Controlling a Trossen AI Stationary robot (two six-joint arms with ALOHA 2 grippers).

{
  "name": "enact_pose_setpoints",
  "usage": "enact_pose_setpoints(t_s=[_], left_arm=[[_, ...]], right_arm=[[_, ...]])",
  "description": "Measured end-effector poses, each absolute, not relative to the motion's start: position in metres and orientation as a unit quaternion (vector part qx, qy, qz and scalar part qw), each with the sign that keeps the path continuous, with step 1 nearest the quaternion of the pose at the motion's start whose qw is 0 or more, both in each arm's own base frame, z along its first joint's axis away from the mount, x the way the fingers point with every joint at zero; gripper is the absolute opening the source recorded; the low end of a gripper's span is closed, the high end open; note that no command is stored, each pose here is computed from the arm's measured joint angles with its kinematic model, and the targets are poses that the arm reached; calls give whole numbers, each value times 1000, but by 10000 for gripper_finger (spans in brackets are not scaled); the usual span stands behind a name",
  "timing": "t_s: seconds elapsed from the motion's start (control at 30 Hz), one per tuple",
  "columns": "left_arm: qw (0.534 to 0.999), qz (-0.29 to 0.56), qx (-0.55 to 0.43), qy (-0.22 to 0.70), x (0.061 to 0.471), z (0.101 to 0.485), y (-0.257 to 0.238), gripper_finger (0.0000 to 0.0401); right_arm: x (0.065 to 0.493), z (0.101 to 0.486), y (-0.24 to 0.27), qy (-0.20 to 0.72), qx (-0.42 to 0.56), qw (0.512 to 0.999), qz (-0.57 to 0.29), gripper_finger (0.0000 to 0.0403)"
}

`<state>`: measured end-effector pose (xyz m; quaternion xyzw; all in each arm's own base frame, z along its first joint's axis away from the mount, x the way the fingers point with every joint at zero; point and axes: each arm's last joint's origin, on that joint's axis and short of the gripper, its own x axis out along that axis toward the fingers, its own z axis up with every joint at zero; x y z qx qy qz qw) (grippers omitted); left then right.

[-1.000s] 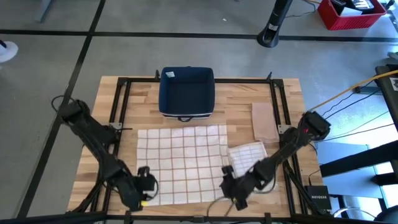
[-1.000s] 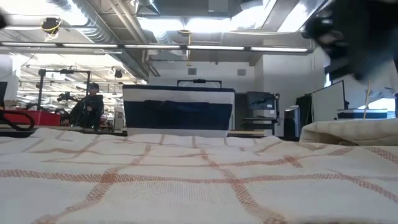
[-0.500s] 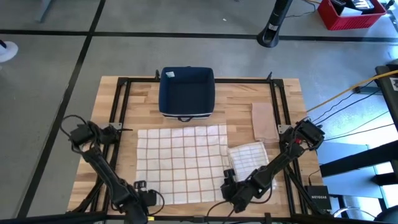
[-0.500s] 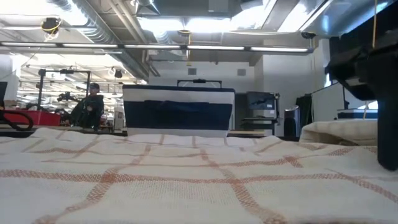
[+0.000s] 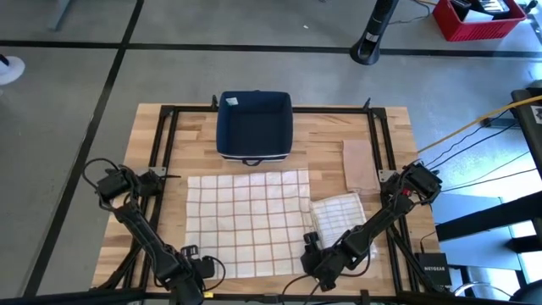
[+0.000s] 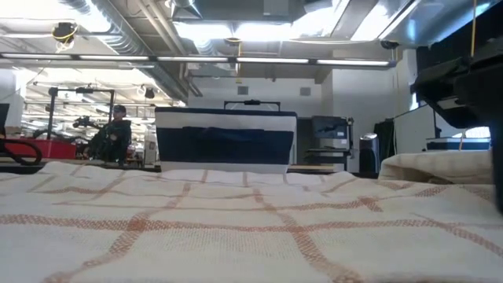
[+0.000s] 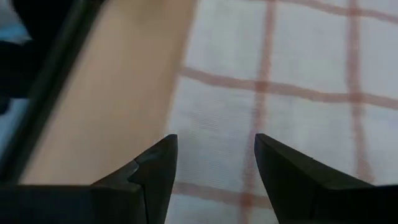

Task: Fold towel
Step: Fold the white with brown pattern towel on the table

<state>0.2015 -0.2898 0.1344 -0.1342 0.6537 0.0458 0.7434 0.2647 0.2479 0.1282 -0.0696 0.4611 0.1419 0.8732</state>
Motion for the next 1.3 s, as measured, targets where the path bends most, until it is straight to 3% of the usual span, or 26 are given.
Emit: enact_pose_setpoints(t_s=[0.4, 0.57, 0.8, 1.3], left_arm=[[745, 46, -123, 654, 200, 133, -289, 131], [745, 48, -120, 654, 200, 132, -288, 106], [749, 36, -110, 653, 200, 137, -287, 12], [769, 12, -118, 628, 196, 211, -280, 3]], right_arm=[[269, 111, 255, 466, -69, 867, 164, 204], [269, 110, 254, 463, -81, 870, 152, 138], [271, 117, 262, 456, -95, 871, 153, 15], [287, 174, 280, 468, -146, 865, 110, 12]])
